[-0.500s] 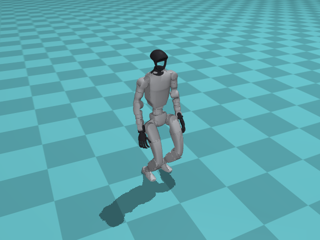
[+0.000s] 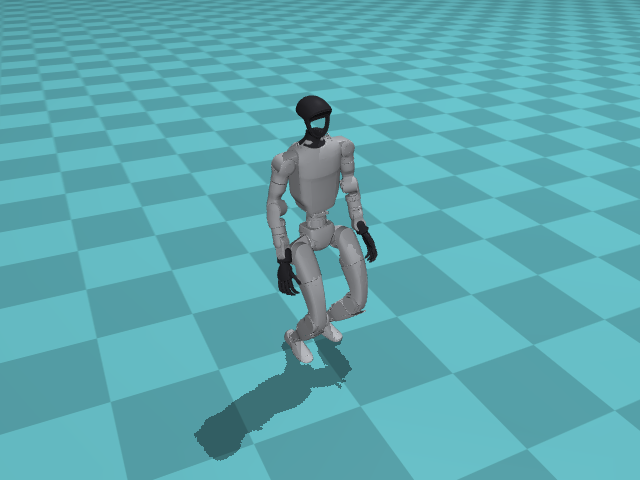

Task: Run

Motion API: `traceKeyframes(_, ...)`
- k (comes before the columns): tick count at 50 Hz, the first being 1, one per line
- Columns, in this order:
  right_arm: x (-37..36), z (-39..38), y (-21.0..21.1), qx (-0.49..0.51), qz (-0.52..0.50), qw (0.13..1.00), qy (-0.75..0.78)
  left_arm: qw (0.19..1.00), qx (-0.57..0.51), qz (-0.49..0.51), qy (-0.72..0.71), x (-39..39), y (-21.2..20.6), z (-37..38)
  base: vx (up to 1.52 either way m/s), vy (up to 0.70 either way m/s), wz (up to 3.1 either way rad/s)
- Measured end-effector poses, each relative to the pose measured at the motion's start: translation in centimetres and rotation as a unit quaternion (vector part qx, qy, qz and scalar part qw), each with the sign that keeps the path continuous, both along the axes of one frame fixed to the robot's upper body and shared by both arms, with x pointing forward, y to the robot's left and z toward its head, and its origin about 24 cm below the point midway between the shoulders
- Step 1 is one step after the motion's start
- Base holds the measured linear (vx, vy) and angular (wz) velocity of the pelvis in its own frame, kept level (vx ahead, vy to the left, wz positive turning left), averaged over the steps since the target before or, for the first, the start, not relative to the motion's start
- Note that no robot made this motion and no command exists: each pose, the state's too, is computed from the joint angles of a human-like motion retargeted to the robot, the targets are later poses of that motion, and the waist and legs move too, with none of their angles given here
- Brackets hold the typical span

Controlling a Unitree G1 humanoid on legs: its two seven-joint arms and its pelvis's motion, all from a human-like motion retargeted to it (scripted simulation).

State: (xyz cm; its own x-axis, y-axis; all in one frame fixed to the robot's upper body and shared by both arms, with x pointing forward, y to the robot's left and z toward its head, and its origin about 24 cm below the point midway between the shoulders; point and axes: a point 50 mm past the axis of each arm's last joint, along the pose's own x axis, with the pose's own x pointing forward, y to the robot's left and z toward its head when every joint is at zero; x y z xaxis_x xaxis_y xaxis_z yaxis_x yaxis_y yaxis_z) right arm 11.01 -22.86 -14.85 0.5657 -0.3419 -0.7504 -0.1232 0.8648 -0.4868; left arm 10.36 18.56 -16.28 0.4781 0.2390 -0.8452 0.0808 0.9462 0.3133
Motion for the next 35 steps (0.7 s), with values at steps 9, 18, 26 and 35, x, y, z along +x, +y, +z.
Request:
traceKeyframes(9,2.9,0.4,1.1,-0.015,0.026,0.999,-0.021,0.996,0.014,0.055,-0.068,4.9,-1.4,1.5,-0.16,-0.04,0.47)
traceKeyframes(18,0.5,-0.1,0.0,0.016,-0.042,0.999,0.008,0.994,-0.001,0.109,-0.016,1.3,-0.6,0.2,0.13,-0.02,-0.63)
traceKeyframes(26,-0.1,-0.3,-0.6,0.027,-0.052,0.998,0.022,0.999,-0.012,0.051,0.015,-0.4,0.3,-0.2,-0.01,0.00,-0.01)
traceKeyframes(35,2.5,0.5,0.5,0.015,0.002,1.000,-0.023,0.998,-0.002,0.040,-0.043,2.9,0.1,0.9,-0.18,-0.02,0.28)
